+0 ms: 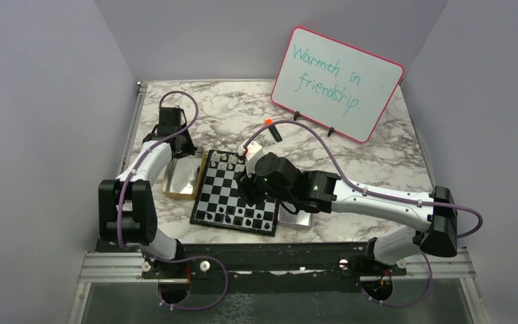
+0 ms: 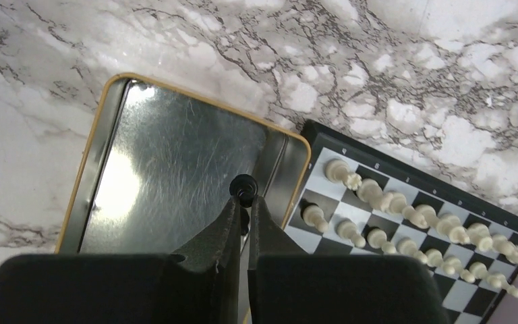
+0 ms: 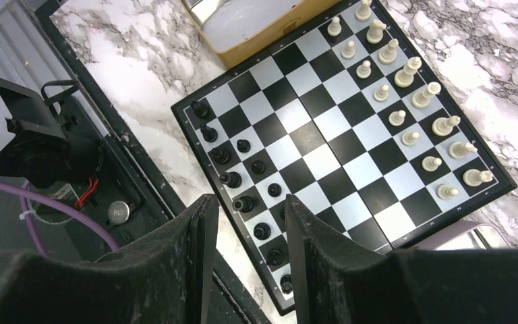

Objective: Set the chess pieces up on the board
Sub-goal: Pick up the chess piece from the storage box, then place the chess piece on the chessboard.

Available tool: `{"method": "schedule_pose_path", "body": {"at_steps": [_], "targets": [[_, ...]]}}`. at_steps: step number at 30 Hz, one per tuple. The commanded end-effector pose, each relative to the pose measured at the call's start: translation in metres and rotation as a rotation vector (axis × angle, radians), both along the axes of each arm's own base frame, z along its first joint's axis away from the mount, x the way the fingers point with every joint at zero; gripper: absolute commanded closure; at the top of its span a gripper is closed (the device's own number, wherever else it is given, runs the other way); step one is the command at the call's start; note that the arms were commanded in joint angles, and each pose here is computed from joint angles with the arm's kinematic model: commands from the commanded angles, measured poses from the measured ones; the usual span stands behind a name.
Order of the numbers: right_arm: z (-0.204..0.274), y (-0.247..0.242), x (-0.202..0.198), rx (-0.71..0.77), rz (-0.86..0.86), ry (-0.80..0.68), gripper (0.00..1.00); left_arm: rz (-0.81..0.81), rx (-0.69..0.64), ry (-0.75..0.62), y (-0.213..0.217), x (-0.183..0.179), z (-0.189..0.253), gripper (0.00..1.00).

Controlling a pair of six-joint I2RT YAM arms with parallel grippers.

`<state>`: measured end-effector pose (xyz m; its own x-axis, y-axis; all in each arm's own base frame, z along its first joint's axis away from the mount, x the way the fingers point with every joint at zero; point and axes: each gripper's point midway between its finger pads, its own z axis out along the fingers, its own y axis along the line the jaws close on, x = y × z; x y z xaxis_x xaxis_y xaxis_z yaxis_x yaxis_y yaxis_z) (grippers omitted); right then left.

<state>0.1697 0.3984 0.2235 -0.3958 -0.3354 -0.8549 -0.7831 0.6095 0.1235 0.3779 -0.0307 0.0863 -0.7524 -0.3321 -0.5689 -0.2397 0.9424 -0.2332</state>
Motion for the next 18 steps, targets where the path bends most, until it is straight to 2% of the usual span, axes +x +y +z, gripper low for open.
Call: {"method": "schedule_pose_path", "body": {"at_steps": [1, 12, 18], "targets": [[0.018, -0.003, -0.002, 0.068, -0.002, -0.014, 0.54, -0.055, -0.057, 0.009, -0.014, -0.023, 0.027, 0.95], [0.015, -0.018, -0.007, 0.086, -0.014, -0.008, 0.54, -0.129, -0.167, 0.05, -0.053, -0.095, 0.049, 0.95], [0.013, -0.032, -0.009, 0.092, -0.026, -0.023, 0.54, -0.123, -0.205, 0.125, -0.068, -0.131, 0.036, 0.95]]}}
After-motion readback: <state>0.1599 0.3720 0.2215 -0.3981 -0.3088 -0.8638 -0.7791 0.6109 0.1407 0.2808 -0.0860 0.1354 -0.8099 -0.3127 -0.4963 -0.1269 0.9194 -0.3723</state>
